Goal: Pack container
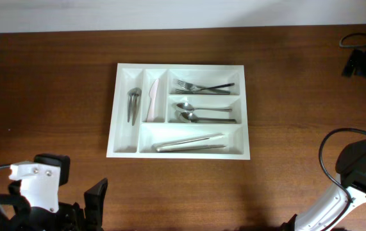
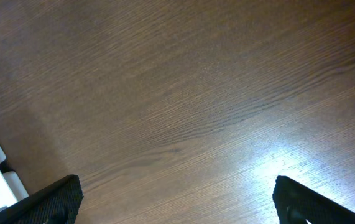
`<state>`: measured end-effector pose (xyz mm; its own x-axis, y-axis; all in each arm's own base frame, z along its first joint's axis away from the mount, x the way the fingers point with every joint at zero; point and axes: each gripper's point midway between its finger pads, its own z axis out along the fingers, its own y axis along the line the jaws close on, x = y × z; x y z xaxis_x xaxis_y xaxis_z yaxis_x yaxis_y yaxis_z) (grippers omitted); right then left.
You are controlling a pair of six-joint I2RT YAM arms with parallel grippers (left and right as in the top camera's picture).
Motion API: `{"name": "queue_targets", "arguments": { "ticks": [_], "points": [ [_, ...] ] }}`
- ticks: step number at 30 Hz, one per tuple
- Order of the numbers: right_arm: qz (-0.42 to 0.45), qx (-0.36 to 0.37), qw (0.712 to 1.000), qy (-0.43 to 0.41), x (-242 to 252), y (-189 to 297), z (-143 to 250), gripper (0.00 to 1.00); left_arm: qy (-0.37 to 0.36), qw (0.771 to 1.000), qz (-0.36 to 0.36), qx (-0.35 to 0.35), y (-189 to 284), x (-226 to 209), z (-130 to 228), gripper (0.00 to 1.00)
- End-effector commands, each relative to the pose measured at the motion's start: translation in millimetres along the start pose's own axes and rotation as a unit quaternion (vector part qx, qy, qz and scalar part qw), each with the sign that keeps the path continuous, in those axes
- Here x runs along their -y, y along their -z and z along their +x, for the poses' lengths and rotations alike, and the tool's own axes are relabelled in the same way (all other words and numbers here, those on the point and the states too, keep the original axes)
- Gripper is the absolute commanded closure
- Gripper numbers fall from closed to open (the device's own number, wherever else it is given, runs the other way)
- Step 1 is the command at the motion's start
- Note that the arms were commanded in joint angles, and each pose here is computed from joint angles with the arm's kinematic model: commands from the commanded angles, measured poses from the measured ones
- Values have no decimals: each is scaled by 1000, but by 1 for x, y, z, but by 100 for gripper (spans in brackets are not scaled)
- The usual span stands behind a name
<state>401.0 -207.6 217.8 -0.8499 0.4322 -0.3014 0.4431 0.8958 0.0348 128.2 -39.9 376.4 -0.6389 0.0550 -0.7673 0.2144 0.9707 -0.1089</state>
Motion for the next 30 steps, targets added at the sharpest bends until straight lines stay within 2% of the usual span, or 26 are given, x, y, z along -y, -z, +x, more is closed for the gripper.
{"name": "queue_targets", "arguments": {
  "ticks": [1,6,11,19,25,30],
  "points": [
    [0,1,1000,-6,1,1,0,1,-29,999,18,-2,-6,3,2,1],
    [0,1,1000,-6,1,1,0,1,-85,995,46,18,-27,3,-8,1],
    [0,1,1000,-6,1,1,0,1,-109,992,36,59,-47,-5,-10,1],
    [0,1,1000,-6,1,1,0,1,-155,978,46,133,-72,3,20,1],
    [0,1,1000,-6,1,1,0,2,-216,951,91,202,-99,20,23,1],
    [0,1,1000,-6,1,1,0,1,-206,948,97,224,-121,18,31,1]
  ]
}}
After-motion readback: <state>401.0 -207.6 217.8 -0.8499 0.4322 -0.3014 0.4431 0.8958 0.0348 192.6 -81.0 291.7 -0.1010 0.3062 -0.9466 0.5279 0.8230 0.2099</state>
